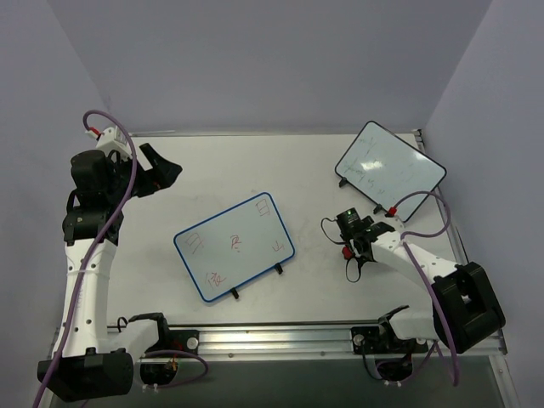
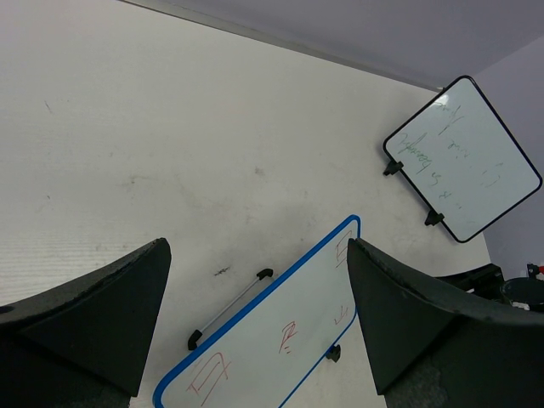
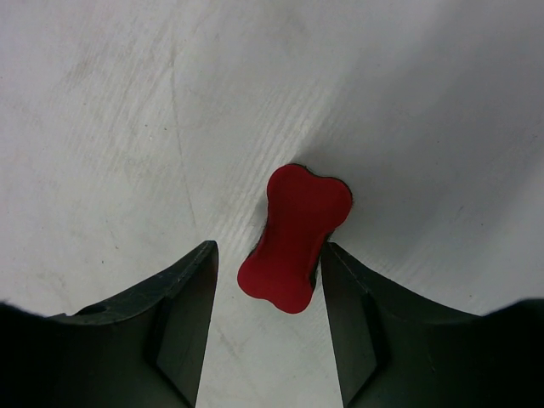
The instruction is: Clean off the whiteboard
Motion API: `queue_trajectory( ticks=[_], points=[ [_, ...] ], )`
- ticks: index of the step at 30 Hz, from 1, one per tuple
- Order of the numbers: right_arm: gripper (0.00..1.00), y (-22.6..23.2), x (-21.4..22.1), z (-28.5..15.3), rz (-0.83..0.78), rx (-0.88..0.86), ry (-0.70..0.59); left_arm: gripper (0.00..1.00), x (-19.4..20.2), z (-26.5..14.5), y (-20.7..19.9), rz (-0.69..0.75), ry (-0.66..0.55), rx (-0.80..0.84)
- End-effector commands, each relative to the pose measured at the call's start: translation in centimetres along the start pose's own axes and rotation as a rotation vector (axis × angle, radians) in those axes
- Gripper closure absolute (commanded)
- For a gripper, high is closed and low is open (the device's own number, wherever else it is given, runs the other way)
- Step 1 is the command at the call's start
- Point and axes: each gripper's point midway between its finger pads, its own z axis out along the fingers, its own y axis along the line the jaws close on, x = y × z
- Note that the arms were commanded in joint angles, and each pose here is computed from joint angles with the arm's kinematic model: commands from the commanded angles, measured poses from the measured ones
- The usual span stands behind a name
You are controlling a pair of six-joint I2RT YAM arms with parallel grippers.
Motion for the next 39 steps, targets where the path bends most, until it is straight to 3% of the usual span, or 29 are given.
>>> queue_trajectory(
  ticks=[1,28,35,39],
  points=[
    [0.53,-0.8,0.2,0.4,0.028,0.044,-0.005,0.06,-1.1,0.1,-0.5,0.015,-0.041,0.033],
    [0.59,-2.4,1.0,2.0,0.029,0.094,0.003,0.06,-1.0,0.3,-0.3,0.014,-0.038,0.024],
    [0.7,-2.1,0.6,2.1,0.023,0.084,-0.009,0.06,-0.9,0.4,-0.2,0.012,-0.035,0.023],
    [0.87,-1.5,0.0,1.8,0.011,0.064,-0.025,0.06,-0.9,0.4,-0.2,0.011,-0.033,0.022]
  ],
)
